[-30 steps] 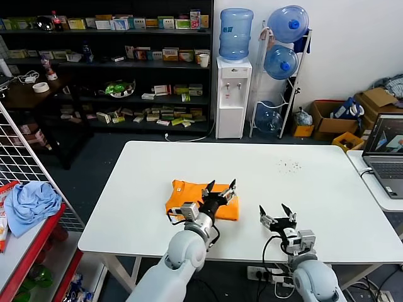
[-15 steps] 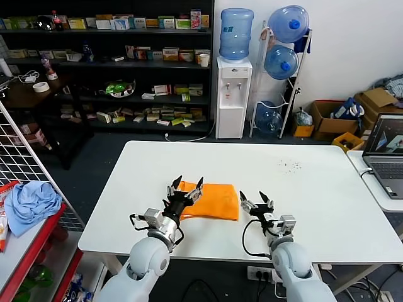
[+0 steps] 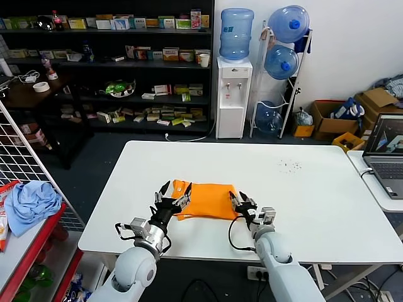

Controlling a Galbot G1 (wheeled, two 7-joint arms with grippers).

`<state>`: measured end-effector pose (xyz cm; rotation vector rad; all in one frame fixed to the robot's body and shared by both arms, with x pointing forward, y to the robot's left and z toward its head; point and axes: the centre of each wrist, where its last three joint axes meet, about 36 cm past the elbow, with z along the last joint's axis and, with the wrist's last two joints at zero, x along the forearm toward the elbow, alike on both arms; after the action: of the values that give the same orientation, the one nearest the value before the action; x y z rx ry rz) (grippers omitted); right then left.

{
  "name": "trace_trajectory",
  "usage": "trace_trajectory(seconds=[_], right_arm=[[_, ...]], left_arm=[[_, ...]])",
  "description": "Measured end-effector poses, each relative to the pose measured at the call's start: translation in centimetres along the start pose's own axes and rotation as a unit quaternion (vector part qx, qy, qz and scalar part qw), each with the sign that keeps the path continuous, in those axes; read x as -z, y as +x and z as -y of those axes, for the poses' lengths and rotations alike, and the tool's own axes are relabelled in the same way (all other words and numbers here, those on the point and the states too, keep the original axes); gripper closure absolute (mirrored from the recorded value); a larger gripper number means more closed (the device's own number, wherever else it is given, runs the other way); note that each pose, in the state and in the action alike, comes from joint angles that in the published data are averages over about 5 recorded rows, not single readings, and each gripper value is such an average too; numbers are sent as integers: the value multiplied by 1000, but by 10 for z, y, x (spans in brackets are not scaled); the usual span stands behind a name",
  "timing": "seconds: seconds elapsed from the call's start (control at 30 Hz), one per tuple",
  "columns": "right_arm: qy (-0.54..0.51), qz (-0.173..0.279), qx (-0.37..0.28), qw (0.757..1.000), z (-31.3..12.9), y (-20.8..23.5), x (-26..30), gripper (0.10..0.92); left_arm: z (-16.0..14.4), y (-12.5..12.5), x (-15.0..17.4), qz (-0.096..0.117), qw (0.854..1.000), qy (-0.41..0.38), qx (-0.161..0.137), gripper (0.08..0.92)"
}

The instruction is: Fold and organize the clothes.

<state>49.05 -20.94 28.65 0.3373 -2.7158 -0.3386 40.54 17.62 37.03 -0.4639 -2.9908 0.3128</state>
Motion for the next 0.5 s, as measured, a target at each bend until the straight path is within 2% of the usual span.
trace_trajectory(seconds=[0.37, 0.5], right_arm=[[24, -11, -5, 1000, -1, -7, -3, 835], [37, -10, -13, 999, 5, -5, -2, 890]], left_arm=[[-1, 9, -2, -3, 1000, -1, 2, 177], [0, 11, -3, -5, 1000, 2, 2, 177]])
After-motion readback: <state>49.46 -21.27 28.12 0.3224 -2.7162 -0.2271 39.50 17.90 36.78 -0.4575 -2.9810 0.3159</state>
